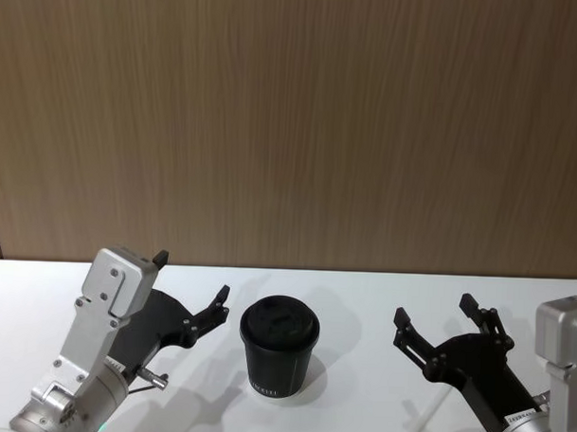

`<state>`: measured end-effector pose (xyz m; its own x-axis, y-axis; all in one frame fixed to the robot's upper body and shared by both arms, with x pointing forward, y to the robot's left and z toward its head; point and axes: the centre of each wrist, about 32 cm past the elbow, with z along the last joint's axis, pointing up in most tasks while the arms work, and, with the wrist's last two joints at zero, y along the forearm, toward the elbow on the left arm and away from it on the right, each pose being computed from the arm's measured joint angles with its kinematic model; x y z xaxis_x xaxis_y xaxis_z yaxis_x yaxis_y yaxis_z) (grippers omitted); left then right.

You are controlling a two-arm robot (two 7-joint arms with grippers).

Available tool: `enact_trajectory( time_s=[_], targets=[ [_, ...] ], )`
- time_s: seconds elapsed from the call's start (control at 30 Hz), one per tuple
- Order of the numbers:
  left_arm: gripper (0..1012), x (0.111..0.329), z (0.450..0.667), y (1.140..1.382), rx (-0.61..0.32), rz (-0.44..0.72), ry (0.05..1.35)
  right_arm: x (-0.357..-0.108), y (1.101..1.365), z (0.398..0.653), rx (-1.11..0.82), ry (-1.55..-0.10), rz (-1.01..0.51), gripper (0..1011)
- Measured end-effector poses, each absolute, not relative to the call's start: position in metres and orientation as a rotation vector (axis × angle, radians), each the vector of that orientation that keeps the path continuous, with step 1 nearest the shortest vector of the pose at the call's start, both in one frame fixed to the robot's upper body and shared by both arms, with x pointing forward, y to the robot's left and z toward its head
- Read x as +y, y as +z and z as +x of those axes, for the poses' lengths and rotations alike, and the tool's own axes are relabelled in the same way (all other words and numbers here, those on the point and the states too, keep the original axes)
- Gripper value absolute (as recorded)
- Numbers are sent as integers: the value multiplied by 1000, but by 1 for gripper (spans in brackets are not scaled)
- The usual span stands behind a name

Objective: Pick up the straw with one hand, pass it to the other hand, and insert it into the cup.

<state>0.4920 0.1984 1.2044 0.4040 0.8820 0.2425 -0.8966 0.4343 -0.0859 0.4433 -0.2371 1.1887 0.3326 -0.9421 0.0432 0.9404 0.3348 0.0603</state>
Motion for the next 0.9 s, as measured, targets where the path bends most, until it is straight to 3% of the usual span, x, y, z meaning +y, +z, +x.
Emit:
enact_trajectory(
  time_s=[0.9],
  targets=[
    [1000,198,492,1204,-268,61,1124,-237,1189,443,-75,-1229,26,1001]
  ],
)
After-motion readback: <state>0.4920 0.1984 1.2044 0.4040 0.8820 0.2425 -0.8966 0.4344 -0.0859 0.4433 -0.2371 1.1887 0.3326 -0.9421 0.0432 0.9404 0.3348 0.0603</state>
